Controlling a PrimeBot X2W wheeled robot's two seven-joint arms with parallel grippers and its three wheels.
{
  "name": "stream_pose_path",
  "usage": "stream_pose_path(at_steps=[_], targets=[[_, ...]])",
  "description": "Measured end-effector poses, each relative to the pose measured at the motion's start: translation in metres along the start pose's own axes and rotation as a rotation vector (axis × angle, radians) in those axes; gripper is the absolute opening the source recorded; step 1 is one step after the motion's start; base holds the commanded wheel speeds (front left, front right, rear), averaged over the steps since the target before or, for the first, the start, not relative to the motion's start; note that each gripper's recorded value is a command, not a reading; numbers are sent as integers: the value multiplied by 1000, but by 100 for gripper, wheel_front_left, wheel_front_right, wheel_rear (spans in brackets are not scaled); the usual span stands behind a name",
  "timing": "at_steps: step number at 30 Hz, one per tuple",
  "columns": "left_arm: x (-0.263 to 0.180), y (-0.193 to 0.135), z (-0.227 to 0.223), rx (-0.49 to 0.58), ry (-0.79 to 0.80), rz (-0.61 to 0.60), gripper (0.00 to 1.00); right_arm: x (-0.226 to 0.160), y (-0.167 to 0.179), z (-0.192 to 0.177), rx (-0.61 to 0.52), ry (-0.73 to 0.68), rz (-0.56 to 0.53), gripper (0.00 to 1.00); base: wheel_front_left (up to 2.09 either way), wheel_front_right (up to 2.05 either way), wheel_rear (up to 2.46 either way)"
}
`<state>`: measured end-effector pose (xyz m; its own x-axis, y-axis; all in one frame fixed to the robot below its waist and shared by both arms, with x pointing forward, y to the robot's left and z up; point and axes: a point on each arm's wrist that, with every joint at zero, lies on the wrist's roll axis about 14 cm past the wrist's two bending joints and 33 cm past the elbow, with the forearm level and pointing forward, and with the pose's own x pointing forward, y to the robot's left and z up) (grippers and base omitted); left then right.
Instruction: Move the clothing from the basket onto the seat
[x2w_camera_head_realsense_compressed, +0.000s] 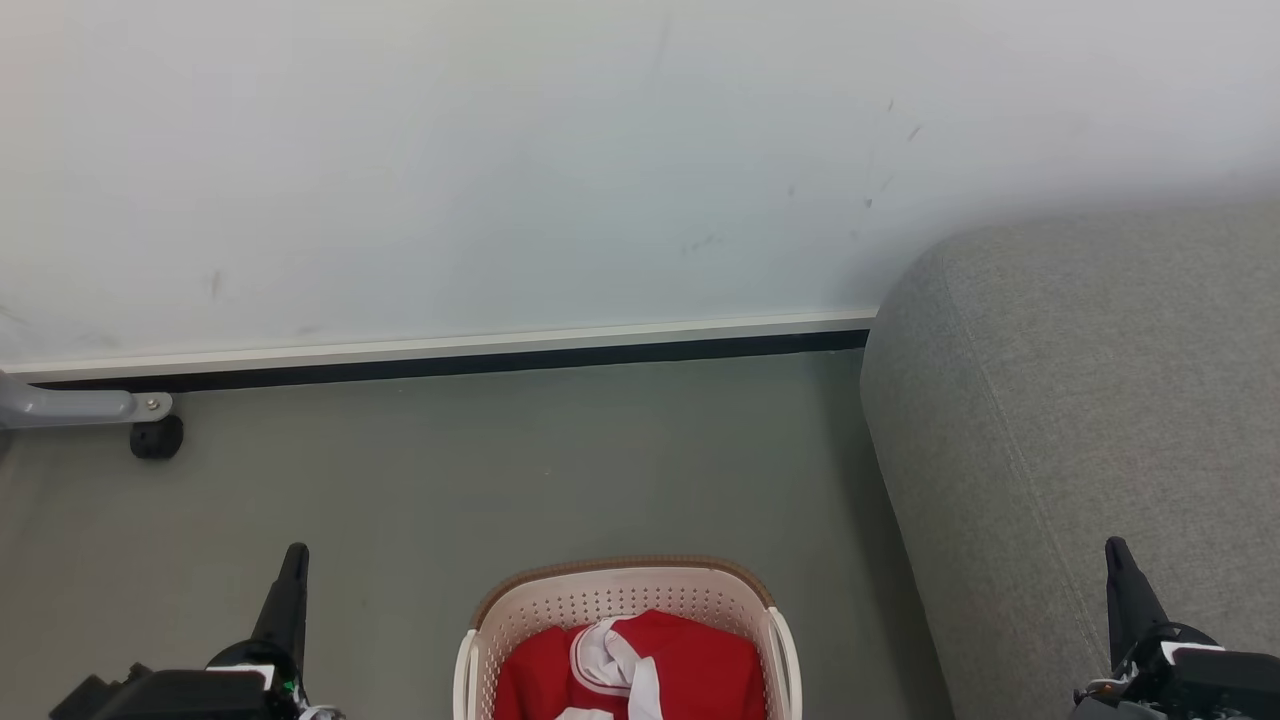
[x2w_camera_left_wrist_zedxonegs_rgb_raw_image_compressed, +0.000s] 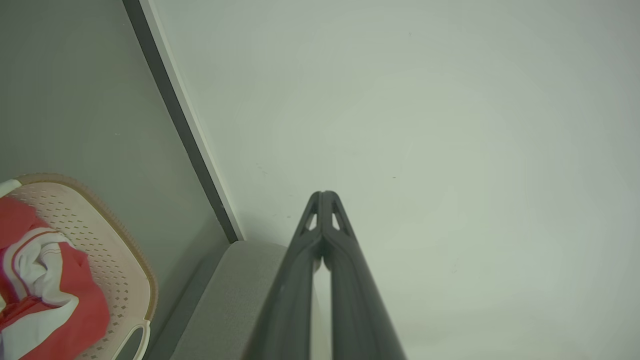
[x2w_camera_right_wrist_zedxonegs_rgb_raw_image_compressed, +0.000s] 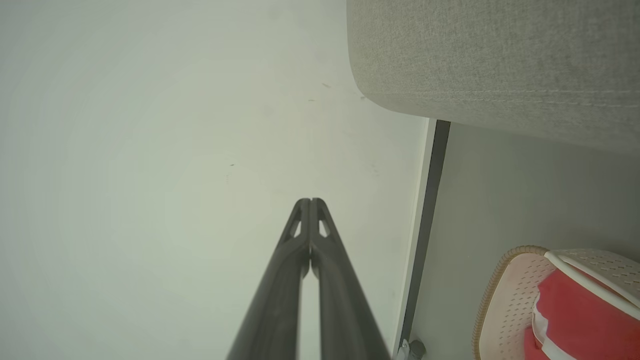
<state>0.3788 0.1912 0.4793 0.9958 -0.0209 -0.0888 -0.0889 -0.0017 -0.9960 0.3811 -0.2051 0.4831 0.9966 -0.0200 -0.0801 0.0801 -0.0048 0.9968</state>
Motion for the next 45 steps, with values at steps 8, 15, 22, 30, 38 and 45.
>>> stream_pose_path(at_steps=[8, 15, 22, 30, 38, 45], targets=[[0, 0, 0, 0, 0, 0, 0, 0, 0, 0, 0, 0, 0, 0, 0, 0, 0], [0, 0, 0, 0, 0, 0, 0, 0, 0, 0, 0, 0, 0, 0, 0, 0, 0], [0, 0, 0, 0, 0, 0, 0, 0, 0, 0, 0, 0, 0, 0, 0, 0, 0], [-13, 31, -3, -16, 0, 90, 100, -12, -30, -5, 20, 2, -90, 100, 0, 0, 0], [-15, 33, -9, 0, 1, 96, 100, -14, -32, -9, 12, -2, -97, 100, 0, 0, 0], [-14, 28, -10, 63, -4, 94, 100, -13, -29, -8, -28, -16, -91, 100, 0, 0, 0]])
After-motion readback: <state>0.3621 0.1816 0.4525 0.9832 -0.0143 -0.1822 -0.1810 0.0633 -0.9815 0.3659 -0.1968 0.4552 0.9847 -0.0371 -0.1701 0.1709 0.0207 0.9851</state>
